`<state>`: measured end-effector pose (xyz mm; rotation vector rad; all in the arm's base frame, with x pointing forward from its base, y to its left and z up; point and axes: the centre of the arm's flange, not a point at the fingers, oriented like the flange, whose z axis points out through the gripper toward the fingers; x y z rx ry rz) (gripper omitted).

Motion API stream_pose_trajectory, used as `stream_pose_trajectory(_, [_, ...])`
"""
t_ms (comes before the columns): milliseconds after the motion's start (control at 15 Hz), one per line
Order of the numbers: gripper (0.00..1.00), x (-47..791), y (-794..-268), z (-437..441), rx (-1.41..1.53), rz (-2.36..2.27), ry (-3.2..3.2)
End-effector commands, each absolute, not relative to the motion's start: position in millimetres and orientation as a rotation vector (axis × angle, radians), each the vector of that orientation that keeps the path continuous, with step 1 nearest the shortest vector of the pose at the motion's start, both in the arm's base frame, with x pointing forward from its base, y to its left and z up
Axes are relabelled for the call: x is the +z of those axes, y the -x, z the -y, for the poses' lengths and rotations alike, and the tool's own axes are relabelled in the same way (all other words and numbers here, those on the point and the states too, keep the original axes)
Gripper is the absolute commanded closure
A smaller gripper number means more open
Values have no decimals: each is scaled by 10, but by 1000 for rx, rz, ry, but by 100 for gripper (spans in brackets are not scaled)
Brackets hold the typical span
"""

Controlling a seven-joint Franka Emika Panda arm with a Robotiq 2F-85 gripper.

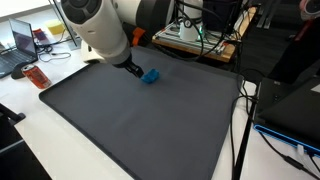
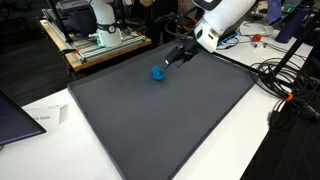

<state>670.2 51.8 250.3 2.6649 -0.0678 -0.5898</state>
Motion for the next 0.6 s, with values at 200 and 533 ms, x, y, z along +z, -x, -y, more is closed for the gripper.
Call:
stream_pose_trajectory(200, [0,2487,-6538,18,-655,59,-2902])
stream_pose_trajectory(533, [0,2321,-6459,378,-665,88,-3041])
